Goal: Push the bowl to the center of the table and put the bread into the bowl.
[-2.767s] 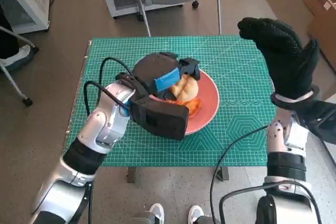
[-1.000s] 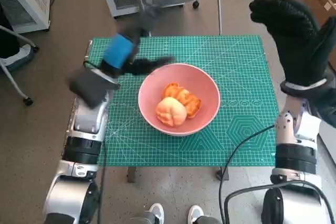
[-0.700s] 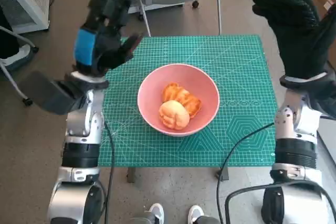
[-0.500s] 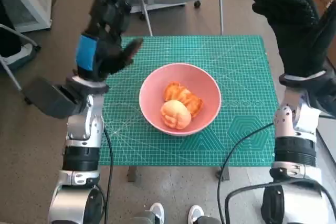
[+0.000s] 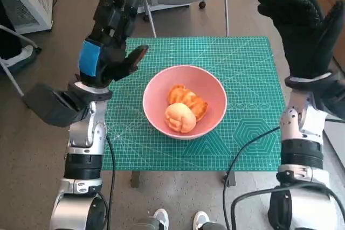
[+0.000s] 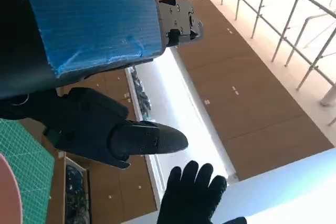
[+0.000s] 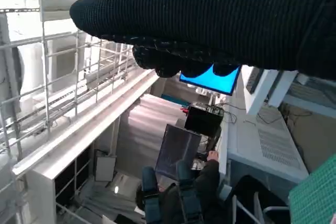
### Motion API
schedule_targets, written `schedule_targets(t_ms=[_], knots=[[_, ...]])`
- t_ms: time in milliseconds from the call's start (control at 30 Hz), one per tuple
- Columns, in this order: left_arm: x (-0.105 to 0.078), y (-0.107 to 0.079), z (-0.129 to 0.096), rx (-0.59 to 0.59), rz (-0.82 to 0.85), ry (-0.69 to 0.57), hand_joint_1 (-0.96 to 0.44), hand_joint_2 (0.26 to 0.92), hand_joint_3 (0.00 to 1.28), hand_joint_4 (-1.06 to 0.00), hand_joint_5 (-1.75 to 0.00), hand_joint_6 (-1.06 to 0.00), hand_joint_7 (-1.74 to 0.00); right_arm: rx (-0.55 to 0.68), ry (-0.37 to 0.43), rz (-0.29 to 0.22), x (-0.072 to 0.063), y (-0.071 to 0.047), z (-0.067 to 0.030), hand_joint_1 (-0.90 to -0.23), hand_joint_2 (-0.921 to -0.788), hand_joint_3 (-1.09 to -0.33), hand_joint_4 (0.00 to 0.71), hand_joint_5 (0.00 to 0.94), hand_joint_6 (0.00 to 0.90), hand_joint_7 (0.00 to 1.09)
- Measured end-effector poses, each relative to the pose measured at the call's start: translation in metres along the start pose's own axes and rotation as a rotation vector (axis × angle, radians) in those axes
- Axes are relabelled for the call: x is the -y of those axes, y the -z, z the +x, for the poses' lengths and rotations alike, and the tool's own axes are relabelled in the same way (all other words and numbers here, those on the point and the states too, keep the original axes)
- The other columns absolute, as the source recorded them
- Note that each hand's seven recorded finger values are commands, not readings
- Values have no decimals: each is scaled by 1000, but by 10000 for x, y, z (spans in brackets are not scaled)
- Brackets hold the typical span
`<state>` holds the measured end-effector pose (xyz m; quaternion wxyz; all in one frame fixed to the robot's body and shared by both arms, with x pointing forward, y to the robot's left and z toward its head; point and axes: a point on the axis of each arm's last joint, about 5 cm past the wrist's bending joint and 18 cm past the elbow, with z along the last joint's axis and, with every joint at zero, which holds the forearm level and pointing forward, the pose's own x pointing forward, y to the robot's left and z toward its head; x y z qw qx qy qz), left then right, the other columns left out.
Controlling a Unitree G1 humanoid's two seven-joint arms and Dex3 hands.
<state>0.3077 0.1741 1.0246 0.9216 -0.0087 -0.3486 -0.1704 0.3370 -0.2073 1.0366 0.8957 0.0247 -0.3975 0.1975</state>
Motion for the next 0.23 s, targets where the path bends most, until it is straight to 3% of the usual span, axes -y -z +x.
schedule_targets(t_ms=[233], knots=[[4,-3,1,7,5,3,-597,921,274,1,1,1,-352,-6,1,5,0,3,1,-661,-921,-689,333,0,408,2]])
